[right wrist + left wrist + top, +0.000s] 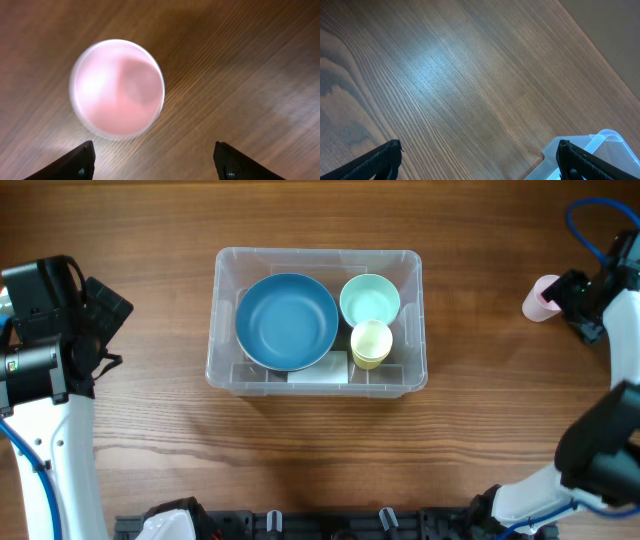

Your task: Pack container

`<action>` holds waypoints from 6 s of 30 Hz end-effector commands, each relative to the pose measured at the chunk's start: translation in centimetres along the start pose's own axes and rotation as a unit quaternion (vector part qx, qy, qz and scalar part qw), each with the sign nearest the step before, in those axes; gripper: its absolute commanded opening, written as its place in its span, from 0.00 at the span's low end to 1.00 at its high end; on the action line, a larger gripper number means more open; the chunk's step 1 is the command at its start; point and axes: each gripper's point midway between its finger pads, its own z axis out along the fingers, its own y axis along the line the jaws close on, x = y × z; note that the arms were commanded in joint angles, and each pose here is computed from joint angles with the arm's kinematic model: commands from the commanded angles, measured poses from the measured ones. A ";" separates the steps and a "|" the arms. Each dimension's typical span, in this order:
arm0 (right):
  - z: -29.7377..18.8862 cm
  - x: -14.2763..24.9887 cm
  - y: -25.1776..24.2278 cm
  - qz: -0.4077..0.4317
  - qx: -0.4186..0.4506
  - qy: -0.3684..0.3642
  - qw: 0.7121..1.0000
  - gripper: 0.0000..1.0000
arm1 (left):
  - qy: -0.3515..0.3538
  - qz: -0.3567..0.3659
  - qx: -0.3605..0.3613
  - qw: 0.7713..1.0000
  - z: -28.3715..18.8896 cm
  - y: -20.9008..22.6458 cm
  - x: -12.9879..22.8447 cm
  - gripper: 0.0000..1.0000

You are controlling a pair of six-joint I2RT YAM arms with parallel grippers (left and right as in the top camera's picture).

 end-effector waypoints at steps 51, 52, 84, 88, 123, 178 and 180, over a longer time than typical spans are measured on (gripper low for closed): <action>-24.2 11.7 15.8 -0.396 -0.261 -0.152 0.867 0.04 | -0.010 -0.006 0.004 1.000 -0.5 0.0 -0.6 1.00; -24.5 12.6 15.9 -0.404 -0.265 -0.145 0.863 0.04 | -0.009 -0.006 0.004 1.000 -0.5 0.0 -0.6 1.00; -11.7 25.1 17.9 -0.493 -0.168 0.107 0.847 0.04 | -0.009 -0.006 0.004 1.000 -0.5 0.0 -0.6 1.00; -11.7 25.1 18.0 -0.492 -0.169 0.105 0.847 0.34 | -0.009 -0.006 0.004 1.000 -0.5 0.0 -0.6 1.00; -24.0 10.5 15.8 -0.345 -0.167 -0.167 0.908 0.99 | -0.009 -0.006 0.004 1.000 -0.5 0.0 -0.6 1.00; -27.7 18.2 4.0 -0.241 -0.406 -0.512 0.717 1.00 | -0.010 -0.006 0.004 1.000 -0.5 0.0 -0.6 1.00; -25.1 18.6 3.9 -0.235 -0.400 -0.514 0.721 1.00 | -0.009 -0.006 0.004 1.000 -0.5 0.0 -0.6 1.00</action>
